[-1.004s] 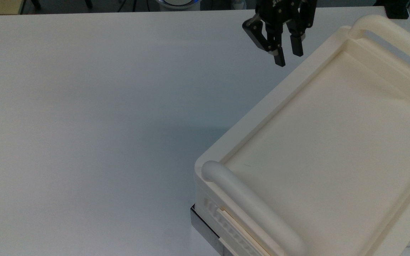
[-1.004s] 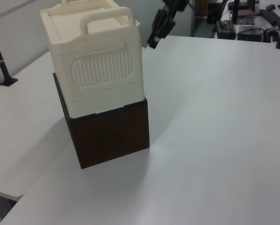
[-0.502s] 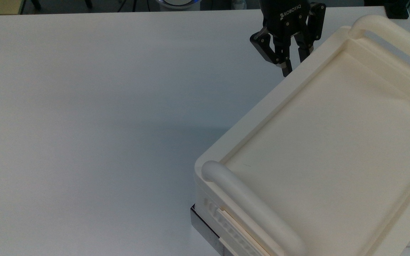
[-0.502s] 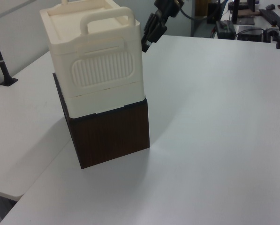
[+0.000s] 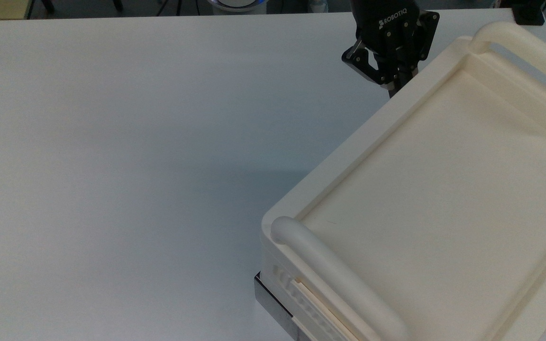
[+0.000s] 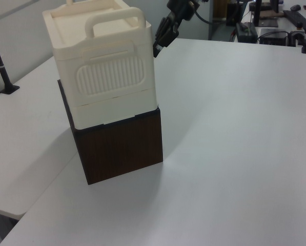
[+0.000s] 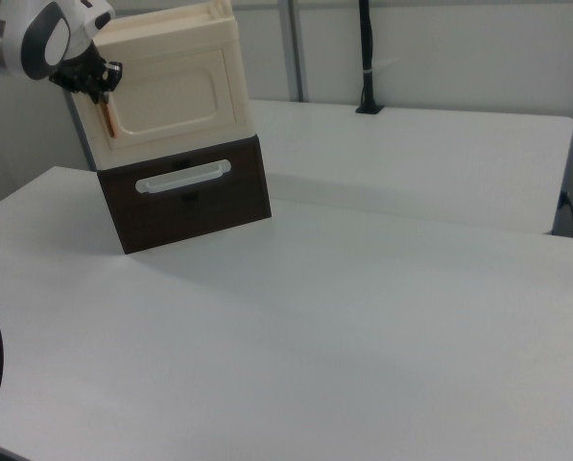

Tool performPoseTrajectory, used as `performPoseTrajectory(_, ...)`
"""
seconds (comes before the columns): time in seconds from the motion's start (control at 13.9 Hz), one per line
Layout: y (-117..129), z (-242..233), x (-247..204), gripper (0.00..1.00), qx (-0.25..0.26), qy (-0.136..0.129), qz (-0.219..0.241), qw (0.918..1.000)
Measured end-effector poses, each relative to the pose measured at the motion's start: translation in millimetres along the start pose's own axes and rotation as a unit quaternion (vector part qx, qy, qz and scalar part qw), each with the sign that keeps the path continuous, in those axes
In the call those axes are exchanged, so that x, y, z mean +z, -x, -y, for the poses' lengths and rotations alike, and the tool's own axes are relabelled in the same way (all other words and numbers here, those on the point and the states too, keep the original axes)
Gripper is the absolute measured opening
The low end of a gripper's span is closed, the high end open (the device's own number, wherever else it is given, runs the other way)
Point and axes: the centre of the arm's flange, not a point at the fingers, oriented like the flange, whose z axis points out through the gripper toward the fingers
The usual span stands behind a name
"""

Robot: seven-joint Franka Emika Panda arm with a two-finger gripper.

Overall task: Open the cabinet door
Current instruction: 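Lower the gripper and grasp the door's edge tab, then pull the grasped door edge outward, swinging the door on its hinge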

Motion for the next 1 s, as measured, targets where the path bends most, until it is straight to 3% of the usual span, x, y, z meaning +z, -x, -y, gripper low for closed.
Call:
performPoseTrajectory(0.72, 2, 0, 1, 0.15, 0.011, 0.000, 0.000, 0.9999)
performPoseTrajectory(1.0, 12, -12, -11, 0.15, 0.028, -0.006, 0.030, 0.9991)
